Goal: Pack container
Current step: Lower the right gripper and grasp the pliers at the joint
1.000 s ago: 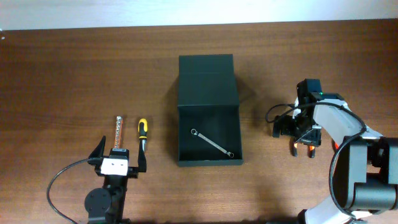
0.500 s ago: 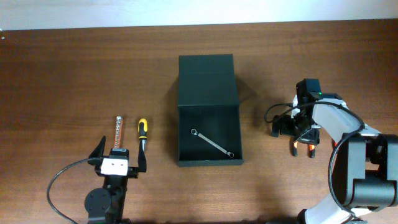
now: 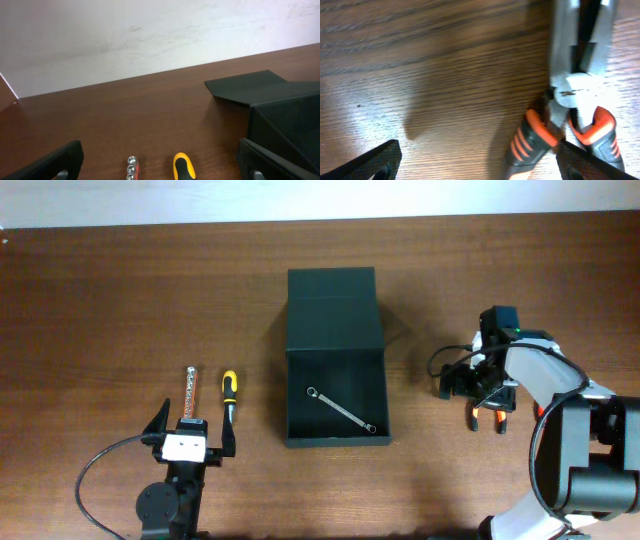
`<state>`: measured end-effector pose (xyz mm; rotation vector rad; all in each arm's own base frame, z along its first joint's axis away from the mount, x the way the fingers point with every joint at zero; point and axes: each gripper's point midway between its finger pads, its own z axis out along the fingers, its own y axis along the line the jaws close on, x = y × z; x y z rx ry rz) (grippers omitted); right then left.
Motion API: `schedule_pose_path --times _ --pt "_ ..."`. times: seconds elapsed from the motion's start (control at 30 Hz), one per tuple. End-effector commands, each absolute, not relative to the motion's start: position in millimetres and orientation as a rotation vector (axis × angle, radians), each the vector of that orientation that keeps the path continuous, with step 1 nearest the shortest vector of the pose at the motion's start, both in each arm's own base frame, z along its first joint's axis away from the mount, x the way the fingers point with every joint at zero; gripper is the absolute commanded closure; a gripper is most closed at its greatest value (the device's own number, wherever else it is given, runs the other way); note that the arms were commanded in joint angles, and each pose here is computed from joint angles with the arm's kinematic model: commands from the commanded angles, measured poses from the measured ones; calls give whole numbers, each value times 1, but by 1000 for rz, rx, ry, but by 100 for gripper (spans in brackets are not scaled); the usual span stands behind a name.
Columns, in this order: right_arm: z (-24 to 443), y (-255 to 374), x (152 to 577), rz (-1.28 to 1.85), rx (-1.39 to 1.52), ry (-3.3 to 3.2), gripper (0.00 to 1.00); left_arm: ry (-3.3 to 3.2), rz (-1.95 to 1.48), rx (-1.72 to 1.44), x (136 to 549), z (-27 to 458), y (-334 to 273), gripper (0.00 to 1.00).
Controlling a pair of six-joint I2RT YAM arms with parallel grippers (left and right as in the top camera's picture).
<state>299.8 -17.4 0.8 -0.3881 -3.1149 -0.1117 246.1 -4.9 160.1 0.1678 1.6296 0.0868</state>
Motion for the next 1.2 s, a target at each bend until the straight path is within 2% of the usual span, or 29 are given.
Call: schedule_pose_path --times 0.0,0.6,0.77,0.97,1.03,1.17 --pt "-2 -30 296 -106 -490 -3089 1 1632 102 172 246 159 -3 1" --pt "-2 -42 286 -46 -501 -3056 0 1632 102 172 246 159 -3 1" --pt "-2 -42 286 -46 -501 -3056 26 1632 102 172 246 159 -3 1" --pt "-2 -42 286 -46 -501 -3056 44 1632 102 172 246 159 -3 1" --pt "-2 -42 286 -46 -501 -3056 56 1632 102 172 246 159 -3 1" --pt "-2 -42 286 -43 -501 -3056 62 1632 102 172 246 159 -3 1"
